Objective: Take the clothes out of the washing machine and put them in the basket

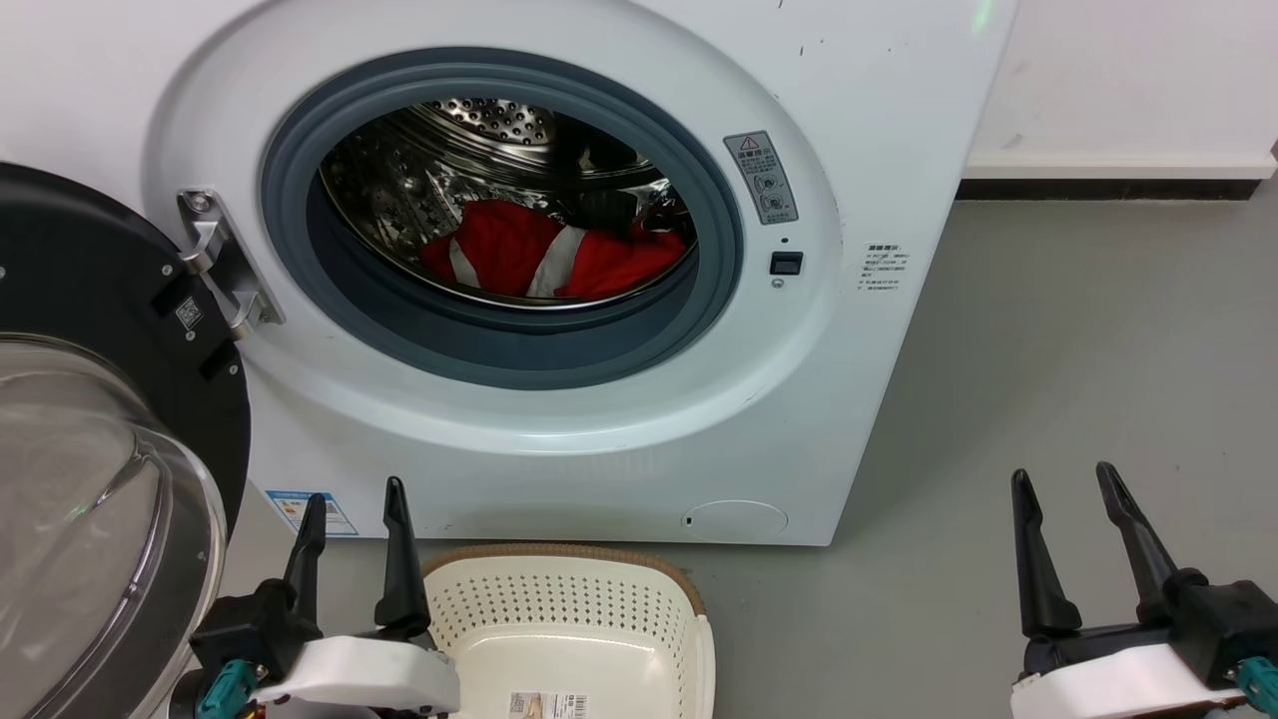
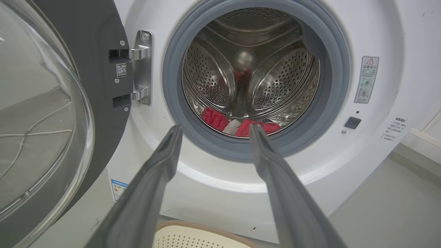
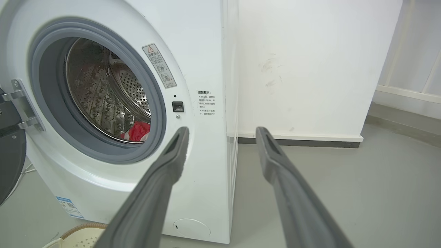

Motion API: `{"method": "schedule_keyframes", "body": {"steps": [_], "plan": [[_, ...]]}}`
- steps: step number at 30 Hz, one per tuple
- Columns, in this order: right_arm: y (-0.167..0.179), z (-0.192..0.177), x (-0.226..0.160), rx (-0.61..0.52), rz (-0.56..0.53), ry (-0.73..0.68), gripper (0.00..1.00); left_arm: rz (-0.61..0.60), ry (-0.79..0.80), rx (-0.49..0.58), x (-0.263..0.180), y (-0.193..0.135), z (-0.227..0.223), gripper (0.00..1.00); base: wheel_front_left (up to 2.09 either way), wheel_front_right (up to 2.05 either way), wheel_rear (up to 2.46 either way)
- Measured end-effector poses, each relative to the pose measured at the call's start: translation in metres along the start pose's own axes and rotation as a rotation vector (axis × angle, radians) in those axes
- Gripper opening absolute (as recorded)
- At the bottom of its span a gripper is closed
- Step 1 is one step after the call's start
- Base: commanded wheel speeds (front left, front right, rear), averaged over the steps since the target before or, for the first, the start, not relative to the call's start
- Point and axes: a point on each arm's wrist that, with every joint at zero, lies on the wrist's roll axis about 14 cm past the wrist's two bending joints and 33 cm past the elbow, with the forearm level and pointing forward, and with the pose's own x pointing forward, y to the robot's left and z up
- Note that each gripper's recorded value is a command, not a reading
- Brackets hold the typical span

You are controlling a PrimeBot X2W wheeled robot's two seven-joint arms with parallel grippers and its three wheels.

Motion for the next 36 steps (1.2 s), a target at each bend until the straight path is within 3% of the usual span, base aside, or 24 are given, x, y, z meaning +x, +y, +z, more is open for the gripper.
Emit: {"method": "schedule_keyframes", "body": {"steps": [20, 36], "plan": [[0.007, 0.001, -0.004, -0.134, 0.037, -0.013, 1.00, -0.022, 0.001, 0.132, -0.007, -0.002, -0.009, 1.00, 0.00, 0.00, 0.00], [-0.001, -0.004, -0.008, -0.126, 0.014, -0.002, 1.00, -0.017, 0.000, 0.170, -0.008, 0.000, -0.011, 1.00, 0.00, 0.00, 0.00]]}}
